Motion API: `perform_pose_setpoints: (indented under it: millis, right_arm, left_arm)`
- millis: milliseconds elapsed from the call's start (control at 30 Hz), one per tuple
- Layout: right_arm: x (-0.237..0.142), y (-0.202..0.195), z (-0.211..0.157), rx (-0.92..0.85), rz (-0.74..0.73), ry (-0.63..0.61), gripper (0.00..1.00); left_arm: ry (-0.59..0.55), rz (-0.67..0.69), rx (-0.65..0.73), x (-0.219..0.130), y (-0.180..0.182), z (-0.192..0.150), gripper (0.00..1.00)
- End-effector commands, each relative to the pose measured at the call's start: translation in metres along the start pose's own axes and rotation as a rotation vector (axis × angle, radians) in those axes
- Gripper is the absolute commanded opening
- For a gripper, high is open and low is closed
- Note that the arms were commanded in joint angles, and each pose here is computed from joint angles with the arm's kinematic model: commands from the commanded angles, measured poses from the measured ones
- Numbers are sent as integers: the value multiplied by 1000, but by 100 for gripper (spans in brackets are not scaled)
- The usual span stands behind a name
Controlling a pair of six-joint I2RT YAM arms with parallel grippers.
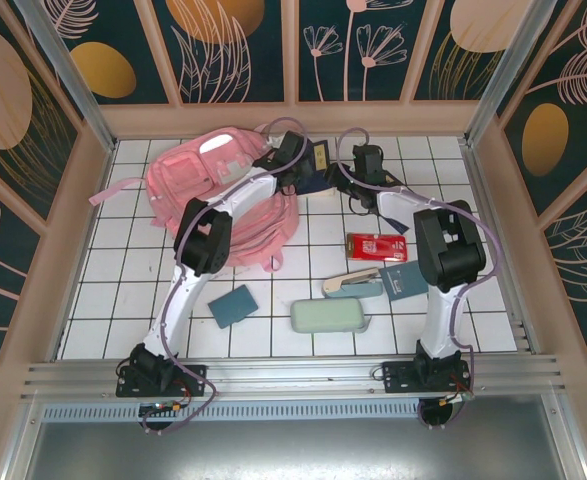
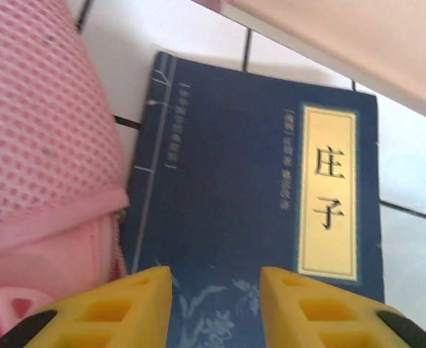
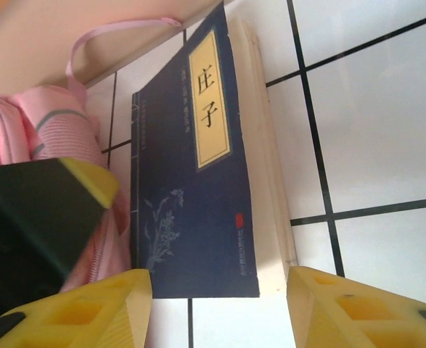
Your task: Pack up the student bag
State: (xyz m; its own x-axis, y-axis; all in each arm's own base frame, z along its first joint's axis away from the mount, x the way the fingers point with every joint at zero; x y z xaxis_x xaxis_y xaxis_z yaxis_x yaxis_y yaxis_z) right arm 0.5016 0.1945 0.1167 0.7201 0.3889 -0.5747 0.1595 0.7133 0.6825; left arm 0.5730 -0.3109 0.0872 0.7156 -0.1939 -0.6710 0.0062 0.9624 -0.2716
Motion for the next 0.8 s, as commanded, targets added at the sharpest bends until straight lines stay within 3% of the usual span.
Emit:
perform_pose_setpoints:
  millis: [0, 300, 567, 700, 767]
  right_arm:
    - [6, 4, 8, -13, 9, -3, 53]
    - [31, -1, 11, -55, -31, 18, 52]
    - [63, -18, 7, -71, -90, 70, 47]
    - [66, -18, 3, -56, -67, 89, 36]
    - [65, -17, 2, -48, -54, 94, 24]
  left_arm:
    - [4, 194, -32, 2, 50, 1, 38]
    - [27, 269, 32, 9, 75, -5, 39]
    - [44, 165, 57, 4, 58, 2, 39]
    - [51, 153, 60, 2, 56, 2, 39]
    - [59, 146, 60, 2, 55, 0, 39]
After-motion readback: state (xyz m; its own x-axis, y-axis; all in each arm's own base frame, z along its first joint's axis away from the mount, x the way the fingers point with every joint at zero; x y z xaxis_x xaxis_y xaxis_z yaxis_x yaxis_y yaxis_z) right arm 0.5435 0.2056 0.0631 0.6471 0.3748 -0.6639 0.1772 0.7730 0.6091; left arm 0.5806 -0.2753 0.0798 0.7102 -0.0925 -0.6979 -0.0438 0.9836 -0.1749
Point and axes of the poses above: each hand's point on the last joint's axis, 136 mm out from that joint toward the fingers, its own x axis out along the fingers, its own y axis along the line the jaws close on, z = x × y, the point moved 2 cm from there along -x, back along the fingers, and after that the axes turned 15 degrees about x, right-handed, at the moved point
